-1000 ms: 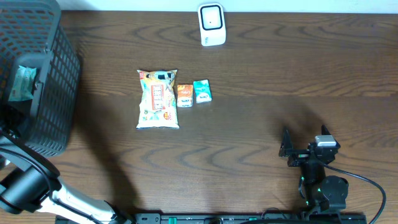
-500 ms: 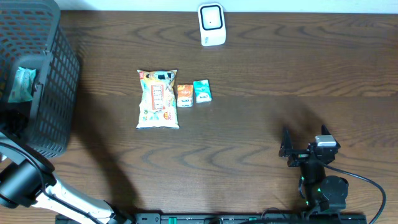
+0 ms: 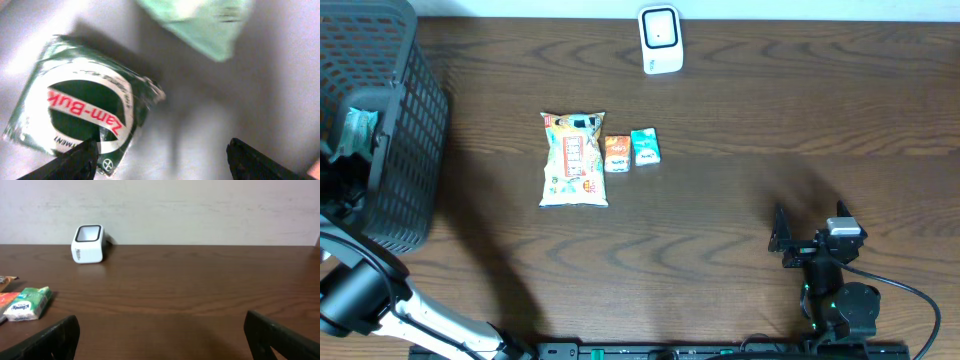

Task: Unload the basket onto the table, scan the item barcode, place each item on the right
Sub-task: 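Reach the left gripper into the basket and grasp the green Zam-Buk tin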

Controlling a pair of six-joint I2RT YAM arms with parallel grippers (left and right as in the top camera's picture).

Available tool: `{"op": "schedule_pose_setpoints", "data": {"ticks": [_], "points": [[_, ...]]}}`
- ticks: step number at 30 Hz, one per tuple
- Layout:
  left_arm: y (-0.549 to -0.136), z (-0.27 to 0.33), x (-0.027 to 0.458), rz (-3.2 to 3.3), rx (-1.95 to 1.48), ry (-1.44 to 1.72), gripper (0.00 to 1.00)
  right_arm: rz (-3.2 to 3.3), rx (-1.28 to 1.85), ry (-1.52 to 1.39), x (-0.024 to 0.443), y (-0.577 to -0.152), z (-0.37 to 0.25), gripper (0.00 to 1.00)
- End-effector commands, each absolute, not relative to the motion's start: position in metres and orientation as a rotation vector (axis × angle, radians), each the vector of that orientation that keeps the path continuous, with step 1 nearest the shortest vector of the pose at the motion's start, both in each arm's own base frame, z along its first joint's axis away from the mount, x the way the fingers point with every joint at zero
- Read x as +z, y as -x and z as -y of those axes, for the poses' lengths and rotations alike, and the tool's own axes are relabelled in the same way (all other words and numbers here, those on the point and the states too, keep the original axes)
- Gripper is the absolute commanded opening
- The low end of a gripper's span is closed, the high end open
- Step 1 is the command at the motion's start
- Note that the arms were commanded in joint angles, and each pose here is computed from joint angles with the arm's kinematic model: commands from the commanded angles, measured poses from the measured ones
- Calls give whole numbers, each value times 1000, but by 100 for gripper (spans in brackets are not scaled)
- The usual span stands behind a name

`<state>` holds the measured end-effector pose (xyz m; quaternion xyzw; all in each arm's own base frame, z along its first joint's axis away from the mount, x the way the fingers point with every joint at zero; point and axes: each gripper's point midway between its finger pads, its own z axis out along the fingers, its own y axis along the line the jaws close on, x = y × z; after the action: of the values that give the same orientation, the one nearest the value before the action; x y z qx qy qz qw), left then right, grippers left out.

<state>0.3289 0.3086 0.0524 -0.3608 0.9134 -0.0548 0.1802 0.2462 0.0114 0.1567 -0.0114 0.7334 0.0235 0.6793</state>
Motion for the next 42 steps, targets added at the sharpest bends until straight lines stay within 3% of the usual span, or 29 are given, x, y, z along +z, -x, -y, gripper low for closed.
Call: {"op": "schedule_pose_setpoints", "data": {"ticks": [1, 7, 14, 18, 26, 42], "points": [[-341, -275, 25, -2608, -361, 998, 81, -1646, 68, 24, 156, -246, -13, 99], [-349, -298, 41, -2494, -248, 1120, 82, -1646, 68, 24, 156, -246, -13, 99], [-356, -311, 76, -2482, -103, 888, 82, -1646, 68, 24, 156, -246, -13, 99], [-355, -324, 88, -2446, -5, 913, 82, -1647, 68, 24, 156, -246, -13, 99], [-324, -353, 79, -2491, 282, 1055, 82, -1647, 68, 24, 156, -246, -13, 99], [-323, -354, 33, -2559, 252, 1086, 83, -1647, 68, 24, 156, -246, -13, 99]]}}
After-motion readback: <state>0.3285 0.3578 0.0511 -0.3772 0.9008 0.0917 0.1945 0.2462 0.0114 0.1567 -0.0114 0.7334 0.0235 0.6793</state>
